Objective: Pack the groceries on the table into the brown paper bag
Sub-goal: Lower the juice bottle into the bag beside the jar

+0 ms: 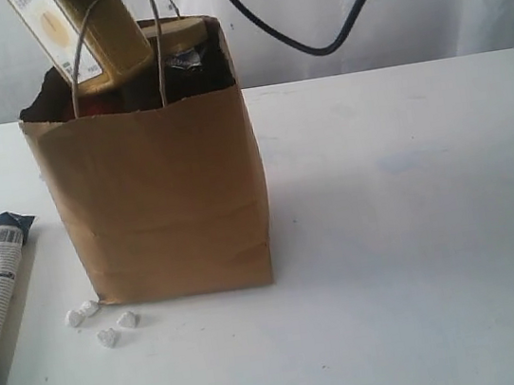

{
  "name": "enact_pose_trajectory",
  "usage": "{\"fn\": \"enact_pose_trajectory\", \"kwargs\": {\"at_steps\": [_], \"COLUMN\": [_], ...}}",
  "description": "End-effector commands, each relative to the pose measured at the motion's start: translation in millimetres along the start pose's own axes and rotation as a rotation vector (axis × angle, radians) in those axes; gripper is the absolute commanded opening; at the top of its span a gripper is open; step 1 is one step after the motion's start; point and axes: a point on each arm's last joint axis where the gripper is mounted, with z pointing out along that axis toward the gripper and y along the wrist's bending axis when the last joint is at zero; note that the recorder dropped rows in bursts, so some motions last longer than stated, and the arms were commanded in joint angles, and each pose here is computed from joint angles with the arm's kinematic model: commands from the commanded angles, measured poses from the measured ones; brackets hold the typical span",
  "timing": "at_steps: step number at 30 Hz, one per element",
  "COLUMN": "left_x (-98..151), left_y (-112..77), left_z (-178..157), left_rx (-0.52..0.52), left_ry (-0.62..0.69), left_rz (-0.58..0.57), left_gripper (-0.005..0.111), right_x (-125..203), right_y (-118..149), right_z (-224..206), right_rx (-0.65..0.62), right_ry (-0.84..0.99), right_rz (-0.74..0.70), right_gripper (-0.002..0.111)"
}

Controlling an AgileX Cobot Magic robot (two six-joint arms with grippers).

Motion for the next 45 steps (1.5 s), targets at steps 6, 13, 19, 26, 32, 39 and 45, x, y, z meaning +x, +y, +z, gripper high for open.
{"fn": "enact_pose_trajectory", "kwargs": {"at_steps": [6, 13, 19, 26, 32, 39, 45], "left_x": [1.1, 1.1, 1.1, 1.1, 1.1, 1.1, 1.1], "left_y": [-0.1, -0.1, -0.1, -0.1, -0.1, -0.1, -0.1], "left_z": [0.3, 0.3, 0.3, 0.3, 0.3, 0.3, 0.3], "left_rx": [0.006, 0.006, 0.006, 0.006, 0.006, 0.006, 0.006], "left_ry": [0.000, 0.000, 0.000, 0.000, 0.000, 0.000, 0.000], "left_rz": [0.002, 0.002, 0.002, 0.002, 0.002, 0.002, 0.002], "left_gripper": [0.000, 0.000, 0.000, 0.000, 0.000, 0.000, 0.000], "right_x": [-12.4, -8.7, -3.5, 5.6, 15.6, 18.9, 25.9], "right_y": [-1.9, 5.0, 2.7, 5.2, 6.3, 2.6, 3.6], "right_z": [-5.5, -5.5, -5.7, -6.7, -9.0, -9.7, -6.7], "right_rx": [0.022, -0.052, -0.034, -0.070, -0.097, -0.064, -0.084], "right_ry": [-0.045, -0.001, 0.052, 0.149, 0.258, 0.299, 0.332], "right_rz": [0.090, 0.081, -0.040, -0.129, -0.168, -0.199, -0.194], "right_gripper": [0.000, 0.000, 0.002, 0.021, 0.022, 0.027, 0.046]}}
